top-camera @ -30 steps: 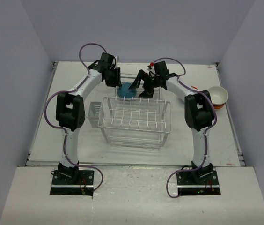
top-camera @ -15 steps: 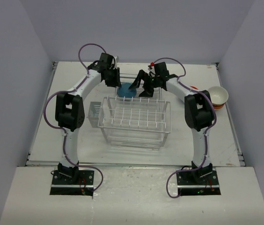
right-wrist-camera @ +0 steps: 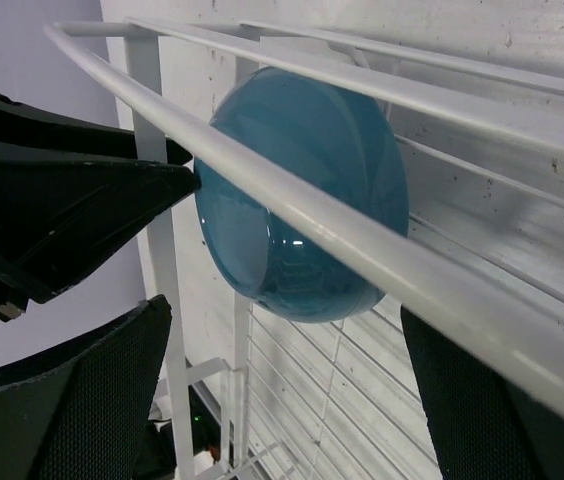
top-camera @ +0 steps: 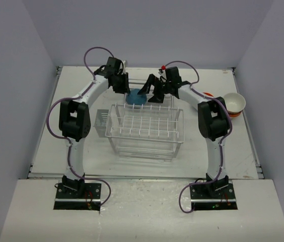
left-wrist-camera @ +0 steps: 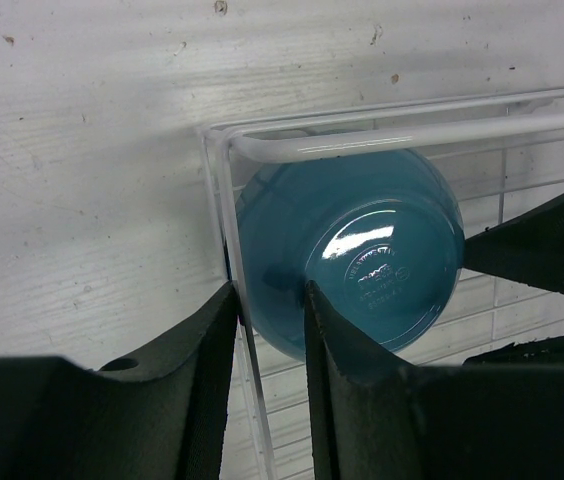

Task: Unload the bowls from the dish rack

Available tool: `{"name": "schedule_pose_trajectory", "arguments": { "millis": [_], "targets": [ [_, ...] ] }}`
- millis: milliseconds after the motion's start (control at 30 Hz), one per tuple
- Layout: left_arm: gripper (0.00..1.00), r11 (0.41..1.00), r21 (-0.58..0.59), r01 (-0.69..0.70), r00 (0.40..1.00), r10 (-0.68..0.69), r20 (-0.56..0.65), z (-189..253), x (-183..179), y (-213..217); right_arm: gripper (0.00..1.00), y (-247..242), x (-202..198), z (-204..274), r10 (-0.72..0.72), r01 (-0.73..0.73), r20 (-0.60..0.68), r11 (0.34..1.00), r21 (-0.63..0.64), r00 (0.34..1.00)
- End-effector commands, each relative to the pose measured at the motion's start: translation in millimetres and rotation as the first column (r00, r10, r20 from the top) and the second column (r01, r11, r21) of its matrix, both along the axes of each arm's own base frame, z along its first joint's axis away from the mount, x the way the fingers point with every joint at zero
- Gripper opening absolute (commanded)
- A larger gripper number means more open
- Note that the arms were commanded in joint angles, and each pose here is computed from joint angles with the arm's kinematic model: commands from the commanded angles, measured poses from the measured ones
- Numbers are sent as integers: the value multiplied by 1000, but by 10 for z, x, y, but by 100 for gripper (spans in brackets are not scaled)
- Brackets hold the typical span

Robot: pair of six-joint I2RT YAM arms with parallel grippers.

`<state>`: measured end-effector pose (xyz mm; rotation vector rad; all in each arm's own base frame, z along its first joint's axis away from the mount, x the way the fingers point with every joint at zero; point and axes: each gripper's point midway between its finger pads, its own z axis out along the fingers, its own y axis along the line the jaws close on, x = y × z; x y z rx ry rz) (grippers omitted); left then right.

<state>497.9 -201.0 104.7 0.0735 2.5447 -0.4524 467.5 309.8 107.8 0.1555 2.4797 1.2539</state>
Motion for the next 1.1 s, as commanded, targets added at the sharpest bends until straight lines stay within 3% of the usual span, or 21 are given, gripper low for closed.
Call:
{"name": "schedule_pose_trajectory", "arguments": {
  "millis": [0,600,1067],
  "targets": [
    [32,987,148,-54,993,70,-98,-319,-169,482,96,93,73,47,17,-18,36,999,34,999],
    [28,989,139,-50,992,66,-111,-356,-191,508,96,158,37,-126,8,-7,-26,999,32,1000],
    [27,991,124,-43,992,56,-111,-363,-168,480,94,382,-76,82,105,-102,-6,972,211,994]
  ]
}}
